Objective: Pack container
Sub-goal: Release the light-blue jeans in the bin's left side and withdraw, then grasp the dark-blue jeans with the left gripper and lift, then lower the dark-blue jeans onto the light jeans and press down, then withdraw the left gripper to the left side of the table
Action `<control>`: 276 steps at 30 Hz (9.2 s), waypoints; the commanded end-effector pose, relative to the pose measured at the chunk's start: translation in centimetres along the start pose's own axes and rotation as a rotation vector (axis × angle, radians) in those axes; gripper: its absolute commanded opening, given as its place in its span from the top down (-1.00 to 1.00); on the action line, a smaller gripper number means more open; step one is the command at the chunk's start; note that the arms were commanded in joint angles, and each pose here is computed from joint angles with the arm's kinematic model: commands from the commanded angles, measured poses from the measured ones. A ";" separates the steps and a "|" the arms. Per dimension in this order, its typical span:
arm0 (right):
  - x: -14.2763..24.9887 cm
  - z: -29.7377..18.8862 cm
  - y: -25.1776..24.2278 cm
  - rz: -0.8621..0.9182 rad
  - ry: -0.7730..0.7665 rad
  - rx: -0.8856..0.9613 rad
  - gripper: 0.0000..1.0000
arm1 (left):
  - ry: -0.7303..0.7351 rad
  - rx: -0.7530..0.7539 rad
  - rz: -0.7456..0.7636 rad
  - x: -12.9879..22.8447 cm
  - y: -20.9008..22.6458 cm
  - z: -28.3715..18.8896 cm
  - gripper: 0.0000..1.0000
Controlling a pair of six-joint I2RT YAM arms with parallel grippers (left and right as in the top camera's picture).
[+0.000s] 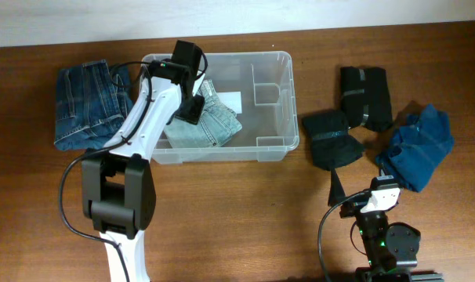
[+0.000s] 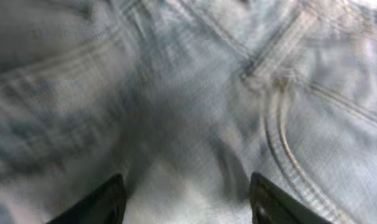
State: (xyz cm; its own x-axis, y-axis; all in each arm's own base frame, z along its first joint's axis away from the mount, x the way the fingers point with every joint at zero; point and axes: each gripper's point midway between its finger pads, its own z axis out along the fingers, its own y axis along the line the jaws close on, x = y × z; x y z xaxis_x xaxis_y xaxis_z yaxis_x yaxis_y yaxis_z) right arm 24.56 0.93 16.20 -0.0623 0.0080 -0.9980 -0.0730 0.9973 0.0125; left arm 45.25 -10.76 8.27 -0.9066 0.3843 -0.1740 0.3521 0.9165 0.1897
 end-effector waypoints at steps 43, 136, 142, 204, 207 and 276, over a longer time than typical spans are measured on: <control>0.3 0.0 0.0 0.011 0.003 0.005 -0.97 | -0.390 0.180 -0.600 3.1 23.4 -9.6 -0.74; 0.3 0.0 0.0 0.011 0.003 0.005 -0.97 | -0.267 0.378 -0.615 -6.5 2.4 -13.7 0.99; 0.3 0.0 0.0 0.011 0.003 0.005 -0.97 | -0.223 0.306 -0.647 -5.8 4.0 -11.3 0.99; 0.3 0.0 0.0 0.011 0.003 0.005 -0.97 | 0.117 -0.044 -0.249 -3.0 9.3 6.0 0.98; 0.3 0.0 0.0 0.011 0.003 0.005 -0.97 | 0.019 0.004 -0.265 -4.9 9.4 1.3 0.88; 0.4 0.0 1.4 0.339 0.043 -0.072 -0.97 | -0.132 -0.092 -0.622 6.2 23.2 -11.3 -0.74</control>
State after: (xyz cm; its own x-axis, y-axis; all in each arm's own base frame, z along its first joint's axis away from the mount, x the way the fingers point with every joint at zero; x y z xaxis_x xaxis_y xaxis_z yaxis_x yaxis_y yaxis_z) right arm 24.50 1.76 16.23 -0.0753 0.1182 -0.9901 -0.1139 0.9854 0.1263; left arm 45.26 12.26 25.79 -0.8754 -0.1811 -0.4482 -0.2678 0.9536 0.1376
